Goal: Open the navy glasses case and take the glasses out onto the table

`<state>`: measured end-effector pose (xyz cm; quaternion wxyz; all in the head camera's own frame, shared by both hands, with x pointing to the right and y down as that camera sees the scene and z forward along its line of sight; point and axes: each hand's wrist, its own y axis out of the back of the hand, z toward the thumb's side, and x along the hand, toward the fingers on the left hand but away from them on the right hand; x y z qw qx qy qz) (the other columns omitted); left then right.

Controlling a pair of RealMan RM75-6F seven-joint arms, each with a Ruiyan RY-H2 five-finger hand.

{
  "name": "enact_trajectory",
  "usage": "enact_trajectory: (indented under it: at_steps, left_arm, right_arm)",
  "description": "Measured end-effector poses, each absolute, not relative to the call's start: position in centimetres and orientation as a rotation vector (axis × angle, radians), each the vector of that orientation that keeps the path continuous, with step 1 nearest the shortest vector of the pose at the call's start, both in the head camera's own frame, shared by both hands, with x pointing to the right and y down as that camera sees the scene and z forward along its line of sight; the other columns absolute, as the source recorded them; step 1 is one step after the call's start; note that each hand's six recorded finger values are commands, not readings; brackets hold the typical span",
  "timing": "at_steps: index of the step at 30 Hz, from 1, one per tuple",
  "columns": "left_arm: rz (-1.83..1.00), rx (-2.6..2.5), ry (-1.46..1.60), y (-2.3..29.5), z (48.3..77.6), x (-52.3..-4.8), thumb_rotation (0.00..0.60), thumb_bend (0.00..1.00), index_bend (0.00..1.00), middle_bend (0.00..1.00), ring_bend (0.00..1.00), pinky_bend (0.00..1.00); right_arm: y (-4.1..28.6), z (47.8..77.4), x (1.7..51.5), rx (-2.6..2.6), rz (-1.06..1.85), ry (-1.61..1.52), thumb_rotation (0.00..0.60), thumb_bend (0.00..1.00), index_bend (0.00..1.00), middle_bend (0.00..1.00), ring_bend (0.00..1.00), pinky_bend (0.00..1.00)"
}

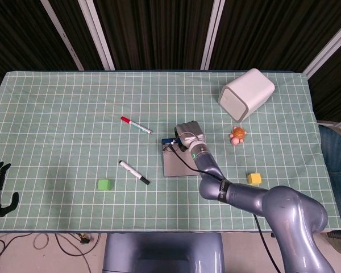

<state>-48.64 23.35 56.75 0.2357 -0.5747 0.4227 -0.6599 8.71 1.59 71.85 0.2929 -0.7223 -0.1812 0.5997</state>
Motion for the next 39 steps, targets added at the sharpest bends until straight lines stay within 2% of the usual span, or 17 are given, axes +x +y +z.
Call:
enact_trajectory:
  at_steps: [21, 39]
  left_arm:
    - [-1.810, -1.579, 1.161, 23.4, 56.7, -48.6, 0.600, 0.46, 0.07, 0.00, 0.00, 0.00]
    - [-1.810, -1.576, 1.160, 23.5, 56.6, -48.6, 0.600, 0.46, 0.07, 0.00, 0.00, 0.00]
  right_arm:
    - [1.9, 69.5, 9.1, -1.871, 1.554, -0.617, 0.600, 0.52, 0.48, 0.37, 0.33, 0.24]
    - [2.6, 68.8, 9.8, -1.802, 1.514, -0.728, 0.600, 0.52, 0.49, 0.38, 0.33, 0.24]
